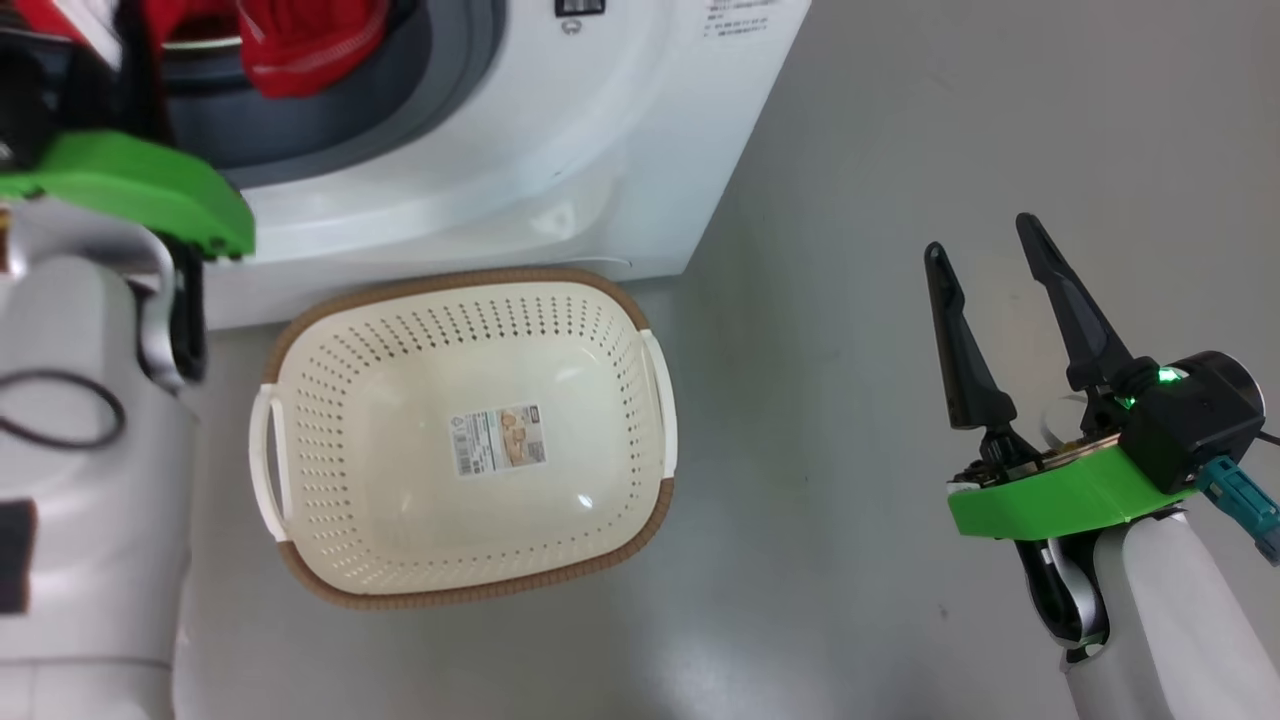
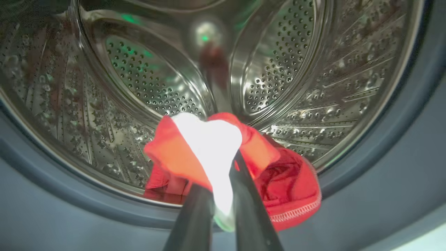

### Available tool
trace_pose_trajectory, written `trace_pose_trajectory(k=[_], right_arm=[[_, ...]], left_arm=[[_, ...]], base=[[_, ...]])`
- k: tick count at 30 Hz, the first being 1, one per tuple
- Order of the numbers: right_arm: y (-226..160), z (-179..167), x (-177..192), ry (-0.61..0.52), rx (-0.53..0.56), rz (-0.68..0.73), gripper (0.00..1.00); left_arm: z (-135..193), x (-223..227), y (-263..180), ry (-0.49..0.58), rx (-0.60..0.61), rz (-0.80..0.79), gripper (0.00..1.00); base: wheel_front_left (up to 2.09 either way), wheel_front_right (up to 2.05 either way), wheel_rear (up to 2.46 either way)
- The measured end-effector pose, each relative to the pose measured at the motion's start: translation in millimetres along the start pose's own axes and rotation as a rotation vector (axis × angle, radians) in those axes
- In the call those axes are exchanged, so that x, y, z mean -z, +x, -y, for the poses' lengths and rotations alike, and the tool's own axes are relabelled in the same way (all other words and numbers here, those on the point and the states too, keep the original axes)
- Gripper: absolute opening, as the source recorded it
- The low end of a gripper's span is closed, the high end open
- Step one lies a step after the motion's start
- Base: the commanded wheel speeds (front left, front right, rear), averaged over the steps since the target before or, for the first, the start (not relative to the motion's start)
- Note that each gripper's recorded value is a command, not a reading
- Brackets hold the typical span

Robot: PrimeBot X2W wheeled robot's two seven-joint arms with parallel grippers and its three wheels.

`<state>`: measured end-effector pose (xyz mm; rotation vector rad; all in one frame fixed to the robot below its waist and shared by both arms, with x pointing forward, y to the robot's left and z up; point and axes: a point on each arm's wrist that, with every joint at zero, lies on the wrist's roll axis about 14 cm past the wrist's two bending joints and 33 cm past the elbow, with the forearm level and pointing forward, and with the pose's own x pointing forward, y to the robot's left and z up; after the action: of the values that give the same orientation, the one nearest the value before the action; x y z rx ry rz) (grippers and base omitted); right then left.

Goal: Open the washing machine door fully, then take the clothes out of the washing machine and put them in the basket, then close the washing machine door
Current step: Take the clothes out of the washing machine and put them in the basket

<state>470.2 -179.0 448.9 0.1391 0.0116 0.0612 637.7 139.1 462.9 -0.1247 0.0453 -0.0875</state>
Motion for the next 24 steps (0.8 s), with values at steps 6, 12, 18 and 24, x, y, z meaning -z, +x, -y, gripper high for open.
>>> trace_pose_trajectory(k=[6, 12, 18, 24], right_arm=[[-9, -6, -11, 0.006, -0.010, 0.017, 1.00], [-14, -10, -23, 0.010, -0.017, 0.045, 1.00], [-28, -15, -33, 0.016, -0.025, 0.060, 1.00], [-42, -19, -46, 0.017, -0.029, 0.086, 1.00]], left_arm=[[7, -10, -35, 0.000, 0.010, 0.045, 0.00], [9, -26, -60, -0.018, 0.007, 0.093, 0.00], [8, -31, -96, -0.030, -0.004, 0.105, 0.00], [13, -40, -132, -0.053, 0.028, 0.130, 0.00]], base=[[0.00, 0.00, 0.00], [0.00, 0.00, 0.00], [0.00, 0.00, 0.00], [0.00, 0.00, 0.00]])
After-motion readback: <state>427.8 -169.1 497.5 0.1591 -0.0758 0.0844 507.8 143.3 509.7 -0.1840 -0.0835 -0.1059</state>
